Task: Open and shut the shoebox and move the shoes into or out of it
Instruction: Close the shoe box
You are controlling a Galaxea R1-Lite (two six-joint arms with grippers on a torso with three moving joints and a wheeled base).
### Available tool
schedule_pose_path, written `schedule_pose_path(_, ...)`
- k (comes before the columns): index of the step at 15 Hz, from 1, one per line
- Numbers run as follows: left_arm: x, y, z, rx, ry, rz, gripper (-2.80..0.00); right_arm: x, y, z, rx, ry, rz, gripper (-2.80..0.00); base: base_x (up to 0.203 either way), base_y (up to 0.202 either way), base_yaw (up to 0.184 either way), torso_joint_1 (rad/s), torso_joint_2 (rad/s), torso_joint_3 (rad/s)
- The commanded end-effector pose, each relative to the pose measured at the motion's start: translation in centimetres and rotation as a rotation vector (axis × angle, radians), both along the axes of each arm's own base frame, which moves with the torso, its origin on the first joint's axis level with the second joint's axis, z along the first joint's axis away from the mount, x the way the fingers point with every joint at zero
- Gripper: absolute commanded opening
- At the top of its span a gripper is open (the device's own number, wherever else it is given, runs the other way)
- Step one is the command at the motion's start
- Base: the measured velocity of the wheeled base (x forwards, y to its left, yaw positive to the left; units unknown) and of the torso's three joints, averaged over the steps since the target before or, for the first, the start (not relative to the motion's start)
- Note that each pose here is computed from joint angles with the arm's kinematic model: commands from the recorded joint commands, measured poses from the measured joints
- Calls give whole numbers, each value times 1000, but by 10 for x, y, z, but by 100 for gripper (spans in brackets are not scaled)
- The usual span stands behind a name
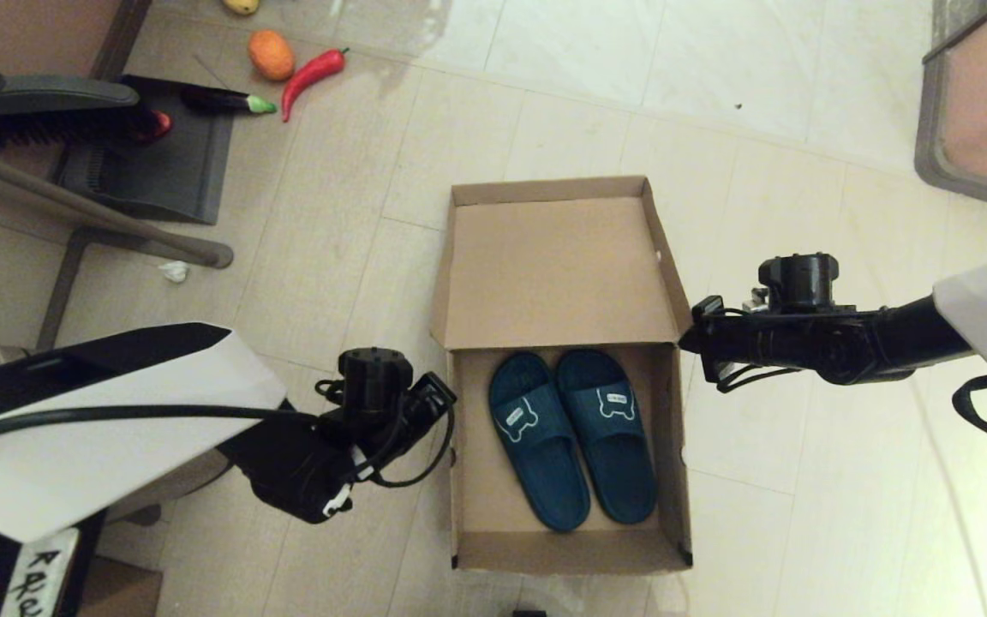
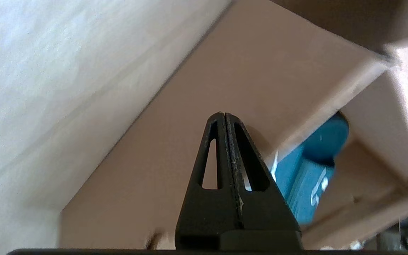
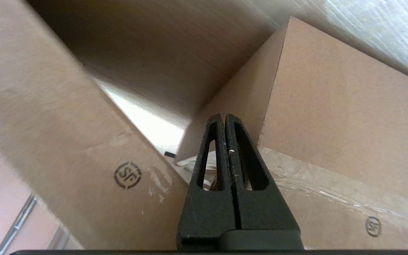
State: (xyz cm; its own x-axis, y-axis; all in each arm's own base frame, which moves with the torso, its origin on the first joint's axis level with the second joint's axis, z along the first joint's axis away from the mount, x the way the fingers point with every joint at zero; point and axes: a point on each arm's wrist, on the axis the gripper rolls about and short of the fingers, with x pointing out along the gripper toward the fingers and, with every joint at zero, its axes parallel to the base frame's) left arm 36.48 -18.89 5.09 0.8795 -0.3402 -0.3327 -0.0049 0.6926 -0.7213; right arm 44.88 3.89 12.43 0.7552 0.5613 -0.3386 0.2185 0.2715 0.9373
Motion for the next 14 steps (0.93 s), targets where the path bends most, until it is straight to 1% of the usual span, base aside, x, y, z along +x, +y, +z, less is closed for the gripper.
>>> schedule_pose_path(1,-24,3,3,-2,-5,-10,-280,-7,-6,4,-2,-23,-34,-280,0,0,0,0,0,0)
schedule_pose_path(3,-33,6,-1,1,-2,-9,-280,-5,-19,5,-8,-32,-74,-280,0,0,0,0,0,0)
schedule_pose_path(4,-35,8,-1,-1,-7,-8,-280,-4,-22,6,-10,-37,-81,-280,0,0,0,0,0,0)
schedule_pose_path(5,-35,9,-1,1,-7,-6,-280,-4,-24,4,-27,-43,-78,-280,0,0,0,0,0,0)
schedule_pose_path(8,-32,11,7,0,-33,-2,-280,-1,-24,-7,-136,-88,-50,-280,0,0,0,0,0,0)
schedule_pose_path(9,-29,15,12,12,-50,2,-280,5,-24,-4,-152,-122,-49,-280,0,0,0,0,0,0)
schedule_pose_path(11,-21,24,22,31,-93,16,-280,18,-26,9,-157,-198,-55,-280,0,0,0,0,0,0)
schedule_pose_path(13,-7,32,35,36,-151,42,-280,33,-27,26,-162,-284,-53,-280,0,0,0,0,0,0)
schedule_pose_path(14,1,35,42,40,-180,55,-280,39,-28,32,-180,-319,-43,-280,0,0,0,0,0,0)
